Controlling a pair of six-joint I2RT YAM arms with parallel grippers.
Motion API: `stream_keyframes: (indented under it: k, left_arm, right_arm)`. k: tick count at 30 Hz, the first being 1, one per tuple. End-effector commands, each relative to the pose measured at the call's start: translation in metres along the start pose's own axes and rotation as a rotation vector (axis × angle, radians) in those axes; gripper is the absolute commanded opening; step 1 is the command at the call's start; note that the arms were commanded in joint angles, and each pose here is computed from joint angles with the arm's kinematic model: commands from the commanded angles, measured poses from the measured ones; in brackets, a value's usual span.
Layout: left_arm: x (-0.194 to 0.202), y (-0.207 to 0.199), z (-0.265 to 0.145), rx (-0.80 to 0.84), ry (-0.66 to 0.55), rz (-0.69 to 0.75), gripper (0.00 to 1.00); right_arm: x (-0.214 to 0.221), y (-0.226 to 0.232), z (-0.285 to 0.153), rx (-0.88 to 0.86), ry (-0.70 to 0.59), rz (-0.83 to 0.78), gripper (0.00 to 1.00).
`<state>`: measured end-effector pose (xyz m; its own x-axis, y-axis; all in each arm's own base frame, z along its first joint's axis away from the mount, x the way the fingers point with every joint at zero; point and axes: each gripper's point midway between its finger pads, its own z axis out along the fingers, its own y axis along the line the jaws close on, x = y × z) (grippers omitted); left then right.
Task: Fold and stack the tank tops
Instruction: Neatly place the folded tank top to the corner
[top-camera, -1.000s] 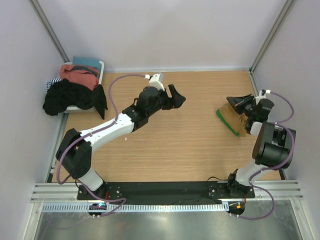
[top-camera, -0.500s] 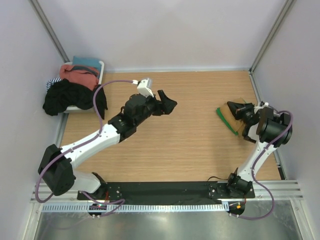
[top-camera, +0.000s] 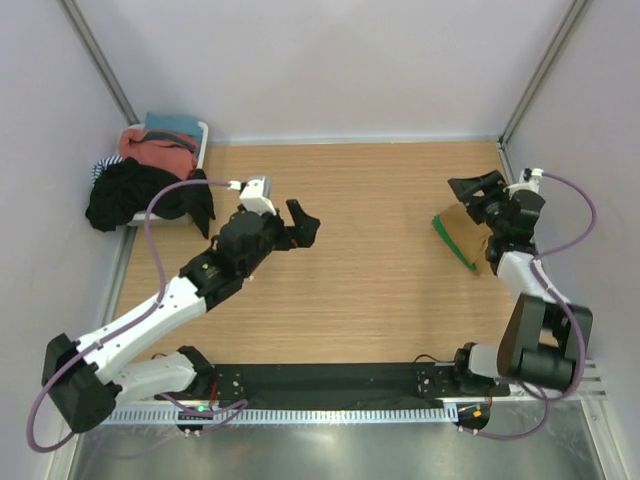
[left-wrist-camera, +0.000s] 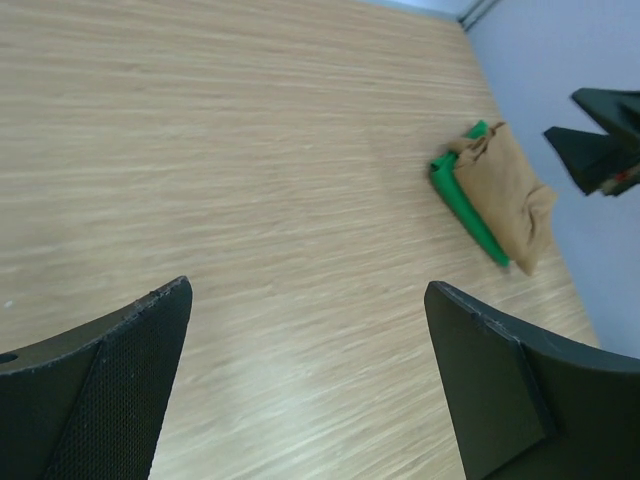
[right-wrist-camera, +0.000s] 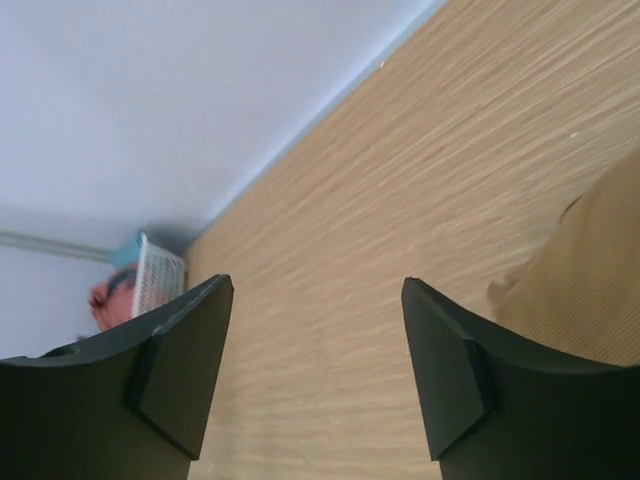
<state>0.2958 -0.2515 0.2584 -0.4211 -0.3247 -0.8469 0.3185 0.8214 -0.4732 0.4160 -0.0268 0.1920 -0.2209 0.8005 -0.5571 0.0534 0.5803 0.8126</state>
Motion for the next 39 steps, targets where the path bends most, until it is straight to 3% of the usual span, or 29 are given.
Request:
stream_keyframes:
  k: [1,2,5,8,16,19,25,39]
  left_arm:
    - [0.004,0.035,-0.022,-0.114,-0.022,0.046,0.99]
    - [0.007,0.04,-0.033,-0.108,-0.035,0.042,1.0]
    - [0.015,0.05,-0.051,-0.094,-0.054,0.036,1.0]
    - [0.031,0.061,-0.06,-0.089,-0.042,0.038,1.0]
    - [0.077,0.085,-0.075,-0.032,-0.027,0.079,1.0]
    - [0.09,0.096,-0.08,-0.04,-0.017,0.106,1.0]
    - [0.094,0.1,-0.081,-0.02,-0.055,0.109,1.0]
    - [0.102,0.102,-0.077,-0.022,-0.029,0.123,1.0]
  right_arm:
    - [0.012,0.014,-0.027,0.142,-0.01,-0.235,0.77]
    - [0.022,0.016,-0.032,0.184,-0.002,-0.279,0.88]
    - [0.018,0.026,-0.054,0.257,-0.087,-0.336,0.96]
    - [0.033,0.027,-0.069,0.228,-0.071,-0.362,0.98]
    - [0.137,-0.006,-0.099,0.101,0.216,-0.34,1.0]
    - [0.152,-0.008,-0.108,0.031,0.215,-0.362,1.0]
    - [0.147,0.004,-0.12,-0.044,0.141,-0.381,1.0]
    - [0.141,-0.01,-0.122,0.04,0.109,-0.367,1.0]
